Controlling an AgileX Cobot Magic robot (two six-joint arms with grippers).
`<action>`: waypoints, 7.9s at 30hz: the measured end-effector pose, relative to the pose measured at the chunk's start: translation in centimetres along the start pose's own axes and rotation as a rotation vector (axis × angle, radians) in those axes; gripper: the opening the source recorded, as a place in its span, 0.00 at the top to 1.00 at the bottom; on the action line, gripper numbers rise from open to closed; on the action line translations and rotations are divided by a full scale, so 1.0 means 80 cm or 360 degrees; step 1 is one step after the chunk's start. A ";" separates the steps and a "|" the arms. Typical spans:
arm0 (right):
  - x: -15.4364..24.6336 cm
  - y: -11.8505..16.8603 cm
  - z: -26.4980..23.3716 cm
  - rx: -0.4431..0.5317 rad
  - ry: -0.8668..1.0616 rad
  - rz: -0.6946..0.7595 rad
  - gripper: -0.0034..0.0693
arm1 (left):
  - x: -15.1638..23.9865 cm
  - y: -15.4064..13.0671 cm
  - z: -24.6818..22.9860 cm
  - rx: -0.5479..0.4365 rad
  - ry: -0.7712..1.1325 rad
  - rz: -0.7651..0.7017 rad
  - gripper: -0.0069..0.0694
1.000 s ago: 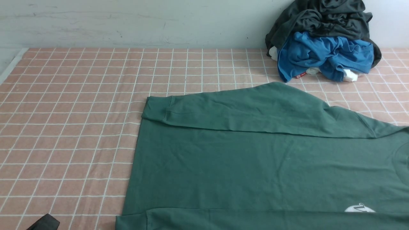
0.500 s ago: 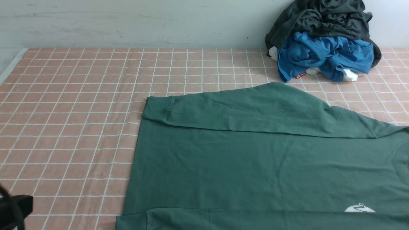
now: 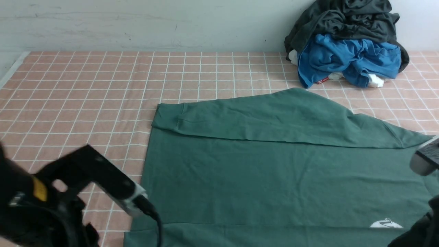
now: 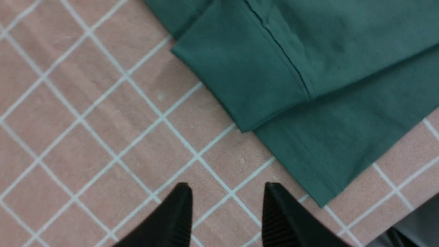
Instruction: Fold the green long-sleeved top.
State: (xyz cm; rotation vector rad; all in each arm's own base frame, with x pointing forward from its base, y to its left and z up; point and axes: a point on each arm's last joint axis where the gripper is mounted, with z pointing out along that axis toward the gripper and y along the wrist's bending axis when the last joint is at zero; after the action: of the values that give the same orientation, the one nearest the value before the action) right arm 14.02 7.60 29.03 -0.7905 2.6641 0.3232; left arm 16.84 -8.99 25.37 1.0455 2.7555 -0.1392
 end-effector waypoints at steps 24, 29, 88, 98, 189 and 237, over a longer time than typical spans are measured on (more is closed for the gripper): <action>-0.007 -0.002 -0.001 0.0047 -0.0092 -0.0046 0.97 | -0.135 0.002 0.156 0.0077 0.0395 0.0160 0.50; -0.007 -0.003 -0.001 0.0050 -0.0099 -0.0047 0.97 | -0.133 -0.001 0.155 0.0124 0.0423 0.0140 0.84; 0.027 0.008 -0.040 0.0089 -0.0193 -0.0074 0.97 | -0.129 -0.062 0.033 0.0060 0.0297 0.0544 0.30; 0.045 0.016 -0.062 0.0101 -0.0323 -0.0098 0.97 | -0.001 -0.109 0.124 0.0163 0.0641 0.0880 0.30; 0.040 0.002 -0.065 0.0302 -0.0394 -0.0091 0.97 | -0.329 0.141 0.084 -0.0208 -0.0106 0.0018 0.88; 0.073 0.014 -0.093 0.0350 -0.0540 -0.0232 0.79 | -0.146 -0.064 0.036 0.0075 0.0276 0.0483 0.30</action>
State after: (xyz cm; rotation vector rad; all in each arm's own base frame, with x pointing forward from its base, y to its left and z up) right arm 6.89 3.39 33.72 -0.7773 2.2650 0.1115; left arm 22.41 -20.83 25.08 1.5397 2.7088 -0.0718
